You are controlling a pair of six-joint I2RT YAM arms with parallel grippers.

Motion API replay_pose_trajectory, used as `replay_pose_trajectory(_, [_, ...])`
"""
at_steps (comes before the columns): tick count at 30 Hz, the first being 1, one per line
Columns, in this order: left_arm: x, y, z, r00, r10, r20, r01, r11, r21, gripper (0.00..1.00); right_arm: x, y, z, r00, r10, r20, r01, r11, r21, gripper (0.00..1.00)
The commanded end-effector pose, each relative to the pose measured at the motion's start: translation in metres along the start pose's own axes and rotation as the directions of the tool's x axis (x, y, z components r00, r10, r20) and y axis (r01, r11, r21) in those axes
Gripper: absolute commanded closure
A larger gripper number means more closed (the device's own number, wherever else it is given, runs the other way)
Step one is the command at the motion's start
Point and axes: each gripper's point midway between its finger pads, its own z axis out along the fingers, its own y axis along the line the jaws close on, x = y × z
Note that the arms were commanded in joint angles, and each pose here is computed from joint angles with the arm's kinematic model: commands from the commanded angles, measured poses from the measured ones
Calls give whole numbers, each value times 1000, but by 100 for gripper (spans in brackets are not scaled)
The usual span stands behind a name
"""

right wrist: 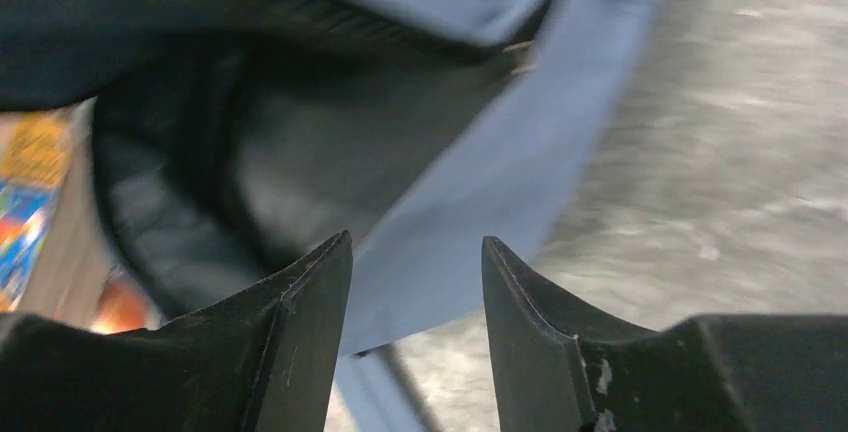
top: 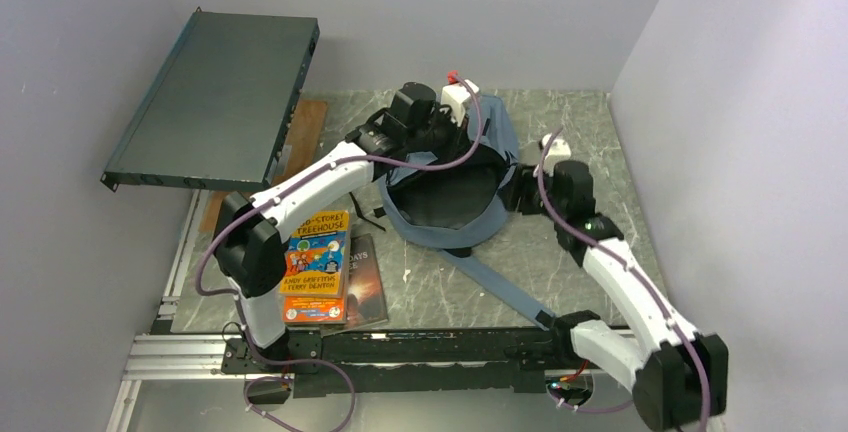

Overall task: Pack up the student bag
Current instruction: Unzip the student bag at the center of the board.

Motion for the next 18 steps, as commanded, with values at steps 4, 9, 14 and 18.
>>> replay_pose_trajectory(4, [-33, -18, -7, 986, -169, 18, 163, 972, 170, 100, 16, 105, -7, 987, -85, 135, 131, 914, -384, 46])
replay_pose_trajectory(9, [-53, -18, -10, 985, -169, 35, 159, 968, 195, 100, 54, 101, 32, 999, 24, 46, -3, 917, -398, 61])
replay_pose_trajectory(14, [-56, -16, -5, 989, -147, -1, 143, 964, 224, 100, 117, 95, 59, 995, 39, -96, -74, 915, -397, 65])
replay_pose_trajectory(18, [-43, -10, 3, 990, -130, -47, 137, 967, 213, 100, 127, 78, 70, 993, 29, -115, -62, 953, -297, 64])
